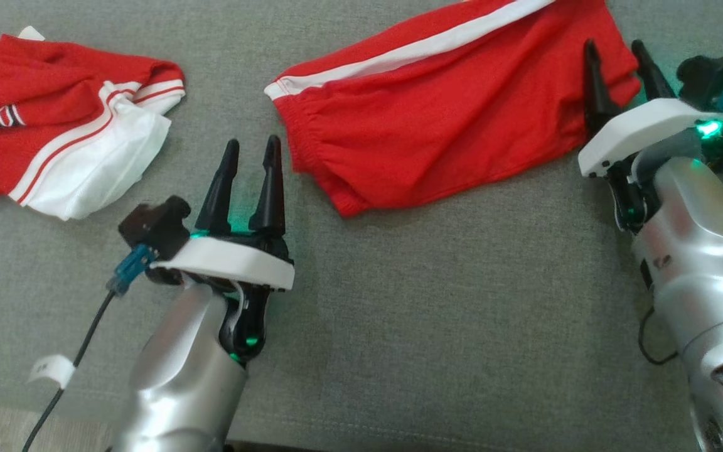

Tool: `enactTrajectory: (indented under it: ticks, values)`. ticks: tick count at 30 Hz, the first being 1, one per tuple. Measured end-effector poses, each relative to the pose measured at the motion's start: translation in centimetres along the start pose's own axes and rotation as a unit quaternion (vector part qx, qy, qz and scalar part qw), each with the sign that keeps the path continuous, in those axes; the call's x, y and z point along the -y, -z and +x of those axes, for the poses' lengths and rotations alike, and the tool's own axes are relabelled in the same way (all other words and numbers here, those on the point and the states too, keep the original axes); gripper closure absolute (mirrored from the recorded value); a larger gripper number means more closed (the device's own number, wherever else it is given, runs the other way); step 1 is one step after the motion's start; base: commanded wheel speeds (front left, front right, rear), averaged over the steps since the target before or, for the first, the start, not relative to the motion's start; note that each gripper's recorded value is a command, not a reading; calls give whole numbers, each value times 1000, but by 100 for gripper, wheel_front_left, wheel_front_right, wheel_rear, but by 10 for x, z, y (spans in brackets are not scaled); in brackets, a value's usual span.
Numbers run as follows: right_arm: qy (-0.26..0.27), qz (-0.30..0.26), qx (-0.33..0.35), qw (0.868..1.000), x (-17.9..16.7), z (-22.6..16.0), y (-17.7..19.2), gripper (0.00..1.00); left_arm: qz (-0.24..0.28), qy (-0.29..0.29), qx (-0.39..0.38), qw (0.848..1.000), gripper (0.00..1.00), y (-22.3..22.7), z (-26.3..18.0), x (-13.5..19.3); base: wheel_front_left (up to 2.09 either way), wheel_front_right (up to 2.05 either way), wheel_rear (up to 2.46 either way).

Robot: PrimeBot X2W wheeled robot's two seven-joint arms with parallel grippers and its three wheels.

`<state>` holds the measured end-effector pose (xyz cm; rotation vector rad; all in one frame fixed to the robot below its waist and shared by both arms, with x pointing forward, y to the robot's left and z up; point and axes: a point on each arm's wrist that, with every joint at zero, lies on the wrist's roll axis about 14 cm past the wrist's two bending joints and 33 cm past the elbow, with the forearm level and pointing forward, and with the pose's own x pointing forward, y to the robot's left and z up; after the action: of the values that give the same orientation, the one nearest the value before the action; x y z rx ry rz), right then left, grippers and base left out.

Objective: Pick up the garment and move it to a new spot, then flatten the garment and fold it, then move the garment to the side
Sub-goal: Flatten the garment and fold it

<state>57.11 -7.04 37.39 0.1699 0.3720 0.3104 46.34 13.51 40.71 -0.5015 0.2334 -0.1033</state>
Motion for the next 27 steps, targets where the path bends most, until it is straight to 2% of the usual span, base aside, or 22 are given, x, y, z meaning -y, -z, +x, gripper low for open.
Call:
enactTrajectory:
  ticks: [4,5,6,12,17,24,27]
  values:
    - [3,-22,-39,999,2,-1,11,0,-4,-12,5,1000,0,-3,-6,-6,0,0,0]
    - [5,-23,-49,999,2,-1,13,15,-3,-12,6,1000,0,-3,-7,-7,0,0,0]
    - [5,-23,-56,998,2,-1,14,99,-1,-12,6,1000,0,-3,-9,-7,0,0,0]
    - [20,8,-64,998,1,-13,16,100,4,-19,9,1000,0,-4,-21,-8,0,0,0]
    - [46,53,-47,996,7,-42,22,100,7,-34,14,999,0,-5,-40,-14,0,0,0]
    - [79,114,-30,990,13,-99,38,100,5,-47,7,999,0,9,-78,-15,0,0,0]
    - [97,134,-26,986,19,-135,51,100,-1,-46,-7,999,0,24,-100,-11,0,0,0]
